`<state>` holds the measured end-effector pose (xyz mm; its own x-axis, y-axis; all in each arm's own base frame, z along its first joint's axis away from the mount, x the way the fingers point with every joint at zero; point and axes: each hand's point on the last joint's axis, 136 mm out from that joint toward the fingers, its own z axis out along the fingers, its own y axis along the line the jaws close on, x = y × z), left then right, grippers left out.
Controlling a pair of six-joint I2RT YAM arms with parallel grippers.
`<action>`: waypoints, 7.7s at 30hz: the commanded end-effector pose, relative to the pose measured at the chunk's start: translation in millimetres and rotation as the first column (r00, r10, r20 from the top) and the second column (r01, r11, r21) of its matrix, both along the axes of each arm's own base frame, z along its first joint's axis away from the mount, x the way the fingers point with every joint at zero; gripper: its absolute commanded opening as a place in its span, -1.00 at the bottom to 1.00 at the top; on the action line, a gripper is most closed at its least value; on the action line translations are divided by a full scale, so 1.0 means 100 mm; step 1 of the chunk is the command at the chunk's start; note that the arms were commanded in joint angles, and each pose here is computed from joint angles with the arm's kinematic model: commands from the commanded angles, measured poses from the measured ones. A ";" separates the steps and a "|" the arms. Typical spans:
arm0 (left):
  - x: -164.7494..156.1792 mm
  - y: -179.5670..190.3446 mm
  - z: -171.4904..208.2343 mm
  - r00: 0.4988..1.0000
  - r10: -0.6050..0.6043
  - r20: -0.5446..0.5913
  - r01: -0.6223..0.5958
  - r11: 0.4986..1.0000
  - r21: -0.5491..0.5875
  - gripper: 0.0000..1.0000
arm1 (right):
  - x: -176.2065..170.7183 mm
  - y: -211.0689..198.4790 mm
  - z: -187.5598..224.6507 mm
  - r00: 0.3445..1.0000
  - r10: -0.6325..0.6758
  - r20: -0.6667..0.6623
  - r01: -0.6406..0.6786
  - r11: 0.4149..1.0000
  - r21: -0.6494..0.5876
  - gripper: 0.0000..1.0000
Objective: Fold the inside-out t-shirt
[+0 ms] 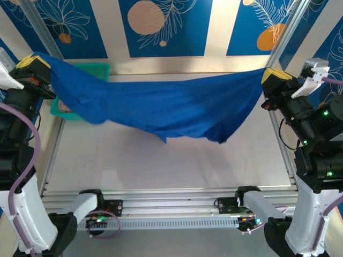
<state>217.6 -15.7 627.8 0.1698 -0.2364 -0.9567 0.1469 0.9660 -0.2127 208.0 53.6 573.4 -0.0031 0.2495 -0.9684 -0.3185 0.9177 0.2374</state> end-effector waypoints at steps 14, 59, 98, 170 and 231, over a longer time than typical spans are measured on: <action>1.98 0.11 -0.96 0.952 -0.020 -0.306 0.002 0.998 -0.058 -1.00 | 1.70 0.00 -0.84 0.972 0.001 -0.235 0.000 1.000 0.006 -1.00; 3.13 -0.22 -1.38 0.931 -0.072 -0.359 0.081 0.997 0.012 -1.00 | 2.31 -0.23 -0.98 0.970 -0.146 -0.193 0.117 0.981 -0.155 -1.00; 0.89 -2.20 -4.95 0.381 -0.395 -0.836 0.448 0.870 -0.207 0.54 | 0.01 -0.12 -5.28 0.014 -0.200 -0.980 0.231 0.954 -0.191 -0.11; 0.34 -4.20 -5.56 0.132 -0.611 -0.781 0.922 0.364 -0.129 -1.00 | 0.61 -0.11 -5.02 0.133 -0.175 -0.976 0.139 0.978 -0.156 -0.75; 0.31 -4.47 -5.45 0.108 -0.644 -0.758 0.939 0.316 -0.134 -0.88 | 0.79 0.02 -4.27 0.370 0.177 -0.912 0.036 0.978 0.204 -1.00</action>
